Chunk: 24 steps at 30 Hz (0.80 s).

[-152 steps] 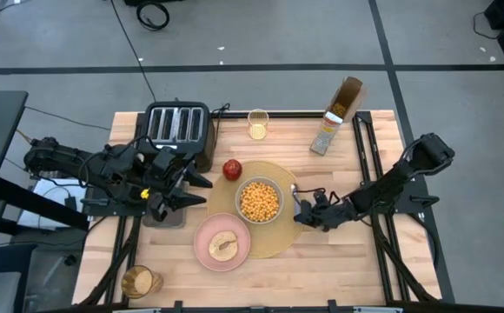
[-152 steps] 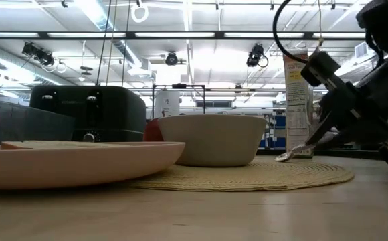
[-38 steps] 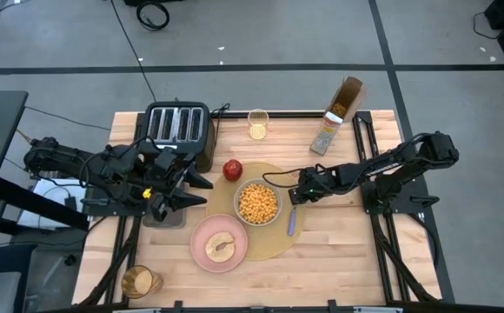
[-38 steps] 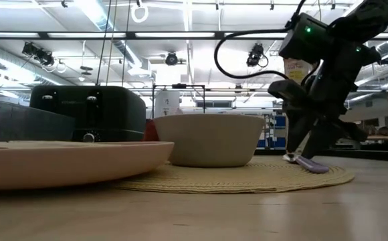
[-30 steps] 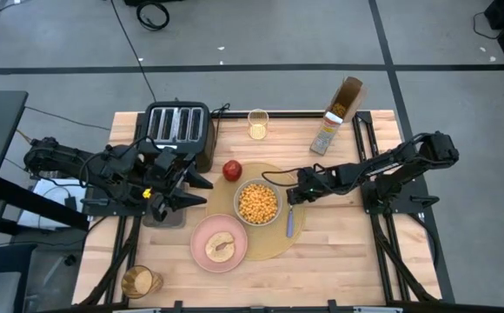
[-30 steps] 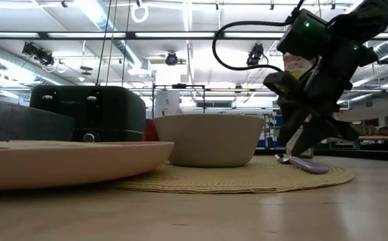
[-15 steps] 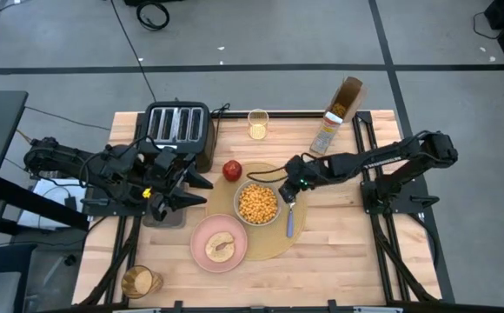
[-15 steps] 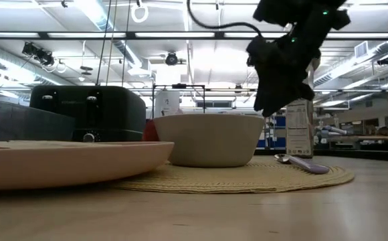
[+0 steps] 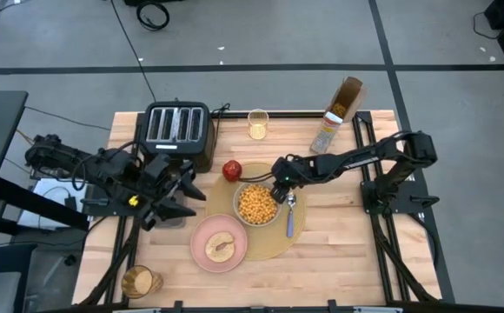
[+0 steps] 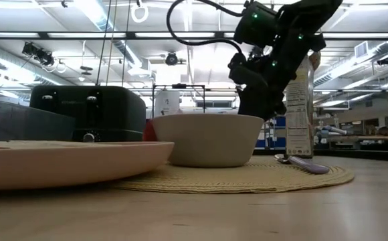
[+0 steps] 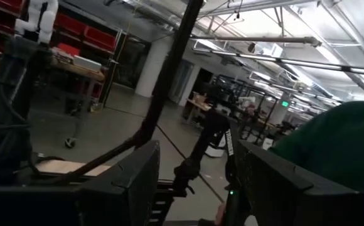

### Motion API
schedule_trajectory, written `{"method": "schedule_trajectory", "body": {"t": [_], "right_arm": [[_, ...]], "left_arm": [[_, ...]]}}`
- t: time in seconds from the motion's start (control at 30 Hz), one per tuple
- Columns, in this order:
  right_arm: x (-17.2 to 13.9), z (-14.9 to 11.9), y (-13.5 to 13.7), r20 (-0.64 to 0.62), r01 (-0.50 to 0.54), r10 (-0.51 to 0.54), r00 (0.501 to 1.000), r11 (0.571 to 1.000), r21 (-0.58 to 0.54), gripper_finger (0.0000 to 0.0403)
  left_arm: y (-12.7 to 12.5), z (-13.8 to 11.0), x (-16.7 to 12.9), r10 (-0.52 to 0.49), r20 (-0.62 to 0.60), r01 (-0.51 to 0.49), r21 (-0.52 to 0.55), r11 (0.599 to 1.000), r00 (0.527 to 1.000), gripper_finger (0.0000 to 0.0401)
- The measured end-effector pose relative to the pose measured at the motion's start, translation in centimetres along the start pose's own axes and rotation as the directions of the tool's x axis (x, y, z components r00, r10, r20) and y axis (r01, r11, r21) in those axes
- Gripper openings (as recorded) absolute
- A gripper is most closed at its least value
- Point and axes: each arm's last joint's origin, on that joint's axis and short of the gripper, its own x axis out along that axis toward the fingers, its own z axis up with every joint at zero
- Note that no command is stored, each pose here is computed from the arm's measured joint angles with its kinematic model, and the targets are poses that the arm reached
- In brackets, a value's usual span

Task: Arrange a breakfast setting
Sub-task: Adjust the gray bowl, then put the orange cup on the table mat to the top right of the gray bowl

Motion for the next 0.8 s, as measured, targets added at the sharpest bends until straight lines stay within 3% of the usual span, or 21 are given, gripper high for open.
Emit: {"method": "schedule_trajectory", "body": {"t": [0.43,0.63,0.8], "right_arm": [[-1.4,0.7,0.3,0.038,-0.082,0.083,0.996,0.996,-0.024,0.0151],[-5.4,1.8,0.2,0.183,-0.105,0.105,0.977,0.994,-0.008,0.0151],[-10.5,1.9,0.7,0.349,-0.133,0.131,0.928,0.991,-0.018,0.0151]], "left_arm": [[0.6,-1.0,-0.1,0.073,-0.099,-0.078,-0.043,0.996,0.992,0.0215],[1.3,-2.0,-0.3,0.141,-0.199,-0.179,-0.188,0.966,0.97,0.0214],[-0.6,-2.4,0.9,0.083,-0.215,-0.14,-0.267,0.953,0.973,0.0188]]}}
